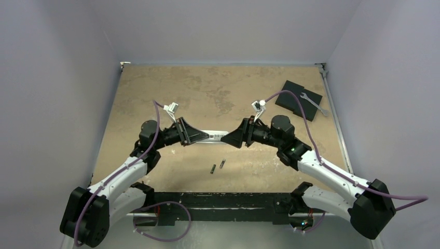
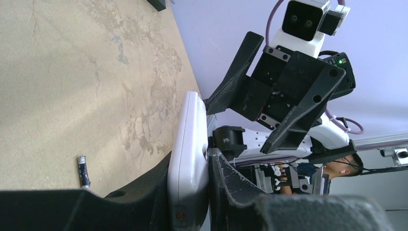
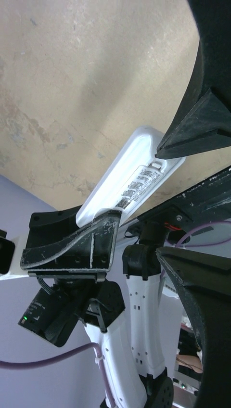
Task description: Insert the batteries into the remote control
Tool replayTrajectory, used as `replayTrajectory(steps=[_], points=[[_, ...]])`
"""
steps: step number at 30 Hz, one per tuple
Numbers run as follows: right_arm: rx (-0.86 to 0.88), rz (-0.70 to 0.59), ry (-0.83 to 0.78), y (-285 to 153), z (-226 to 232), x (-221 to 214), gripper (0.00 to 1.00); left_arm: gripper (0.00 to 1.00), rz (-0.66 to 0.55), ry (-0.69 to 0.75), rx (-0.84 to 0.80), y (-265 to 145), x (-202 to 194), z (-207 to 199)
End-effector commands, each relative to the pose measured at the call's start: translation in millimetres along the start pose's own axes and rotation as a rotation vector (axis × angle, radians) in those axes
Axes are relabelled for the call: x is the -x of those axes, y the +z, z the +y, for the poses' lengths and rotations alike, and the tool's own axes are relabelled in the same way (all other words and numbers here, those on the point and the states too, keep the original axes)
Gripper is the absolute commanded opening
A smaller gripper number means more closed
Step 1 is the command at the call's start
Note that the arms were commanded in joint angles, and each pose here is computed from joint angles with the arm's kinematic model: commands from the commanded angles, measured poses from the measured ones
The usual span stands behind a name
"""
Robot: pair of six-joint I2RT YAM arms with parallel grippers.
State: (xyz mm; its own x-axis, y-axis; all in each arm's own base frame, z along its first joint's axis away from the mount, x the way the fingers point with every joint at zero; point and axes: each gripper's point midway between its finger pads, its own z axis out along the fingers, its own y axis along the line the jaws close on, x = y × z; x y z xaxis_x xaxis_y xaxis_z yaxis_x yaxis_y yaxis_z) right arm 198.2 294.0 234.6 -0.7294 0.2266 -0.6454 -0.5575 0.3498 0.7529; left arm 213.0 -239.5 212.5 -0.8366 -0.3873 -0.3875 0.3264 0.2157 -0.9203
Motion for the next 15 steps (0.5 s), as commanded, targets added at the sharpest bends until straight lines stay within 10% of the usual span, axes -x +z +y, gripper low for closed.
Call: replayTrajectory(steps=[1, 15], points=[[-0.062, -0.028, -0.021, 2, -9, 10, 0.75, 0.0, -0.014, 0.066, -0.078, -3, 6, -22], [-0.011, -0.042, -0.051, -2, 11, 21, 0.75, 0.0, -0.012, 0.083, -0.044, -2, 6, -15]])
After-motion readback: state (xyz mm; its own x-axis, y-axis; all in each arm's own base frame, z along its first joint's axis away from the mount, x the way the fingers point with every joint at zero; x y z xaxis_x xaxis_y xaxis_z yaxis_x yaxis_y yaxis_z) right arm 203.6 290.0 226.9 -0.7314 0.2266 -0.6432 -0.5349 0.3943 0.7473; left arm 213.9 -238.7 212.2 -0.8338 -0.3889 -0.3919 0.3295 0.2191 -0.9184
